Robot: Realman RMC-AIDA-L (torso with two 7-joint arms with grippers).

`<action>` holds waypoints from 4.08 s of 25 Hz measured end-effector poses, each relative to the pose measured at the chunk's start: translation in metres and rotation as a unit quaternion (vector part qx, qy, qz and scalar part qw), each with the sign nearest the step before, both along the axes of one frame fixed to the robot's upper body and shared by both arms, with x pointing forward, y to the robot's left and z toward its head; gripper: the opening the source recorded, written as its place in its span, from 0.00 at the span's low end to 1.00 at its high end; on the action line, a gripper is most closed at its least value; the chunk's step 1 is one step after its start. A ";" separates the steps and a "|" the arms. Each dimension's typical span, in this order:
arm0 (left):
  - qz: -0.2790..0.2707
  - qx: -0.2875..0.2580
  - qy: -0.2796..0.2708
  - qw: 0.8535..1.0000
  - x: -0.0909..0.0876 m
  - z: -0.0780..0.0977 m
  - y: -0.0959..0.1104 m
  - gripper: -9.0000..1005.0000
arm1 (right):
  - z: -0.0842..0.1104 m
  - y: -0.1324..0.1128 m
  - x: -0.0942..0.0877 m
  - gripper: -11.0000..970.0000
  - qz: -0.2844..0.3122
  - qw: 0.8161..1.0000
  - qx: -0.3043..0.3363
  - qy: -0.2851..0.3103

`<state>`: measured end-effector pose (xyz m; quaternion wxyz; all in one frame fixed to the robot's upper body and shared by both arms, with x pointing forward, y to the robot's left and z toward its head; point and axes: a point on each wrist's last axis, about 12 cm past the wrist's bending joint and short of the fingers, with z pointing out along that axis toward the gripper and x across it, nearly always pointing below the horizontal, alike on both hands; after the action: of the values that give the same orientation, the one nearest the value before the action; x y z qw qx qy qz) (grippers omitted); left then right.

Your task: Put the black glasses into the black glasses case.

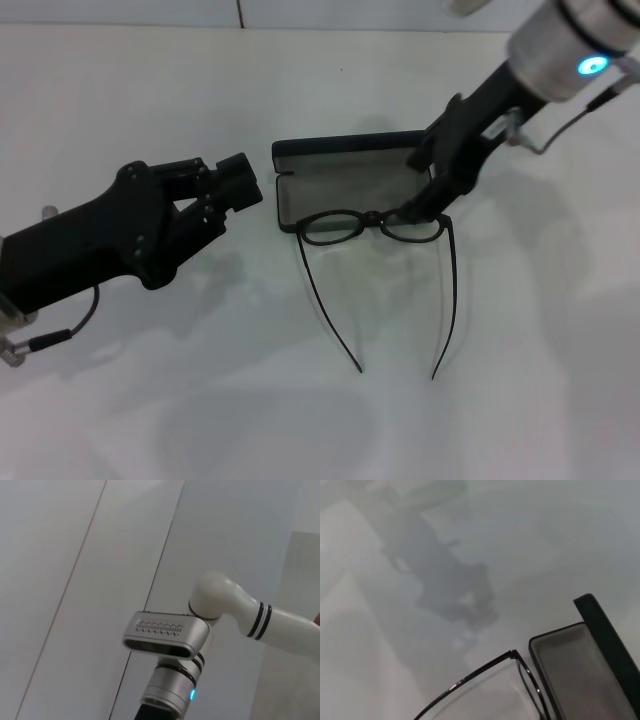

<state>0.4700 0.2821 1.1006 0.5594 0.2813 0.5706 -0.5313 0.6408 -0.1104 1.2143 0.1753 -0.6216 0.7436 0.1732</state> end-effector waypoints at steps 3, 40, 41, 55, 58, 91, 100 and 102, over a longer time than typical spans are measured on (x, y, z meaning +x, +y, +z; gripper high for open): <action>0.002 -0.001 0.004 1.000 -0.001 -0.004 -0.001 0.17 | -0.003 0.018 0.004 0.72 0.001 1.000 -0.022 -0.004; -0.001 0.009 0.024 1.000 -0.017 -0.035 -0.014 0.17 | -0.059 0.032 0.003 0.59 0.008 1.000 -0.001 -0.027; -0.001 0.009 0.025 1.000 -0.017 -0.035 -0.014 0.17 | -0.060 0.032 0.002 0.59 0.008 1.000 -0.001 -0.027; -0.004 0.004 0.032 0.999 -0.018 -0.038 -0.018 0.17 | -0.068 0.035 0.000 0.50 0.009 0.999 -0.001 -0.033; -0.005 0.003 0.032 0.999 -0.017 -0.038 -0.018 0.17 | -0.068 0.035 0.000 0.48 0.010 0.999 0.000 -0.034; -0.008 0.000 0.032 0.999 -0.016 -0.037 -0.020 0.17 | -0.074 0.027 -0.010 0.12 0.020 0.999 0.012 -0.032; -0.030 -0.022 0.016 0.999 -0.020 -0.031 -0.022 0.17 | -0.057 0.008 -0.050 0.10 0.059 0.992 0.098 -0.059; -0.039 -0.027 0.010 0.999 -0.019 -0.029 -0.024 0.17 | -0.050 -0.003 -0.057 0.10 0.055 0.987 0.125 -0.085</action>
<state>0.4513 0.2583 1.0720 0.5404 0.2829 0.5502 -0.5703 0.5834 -0.1134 1.1648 0.3042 -0.6475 0.6631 0.2203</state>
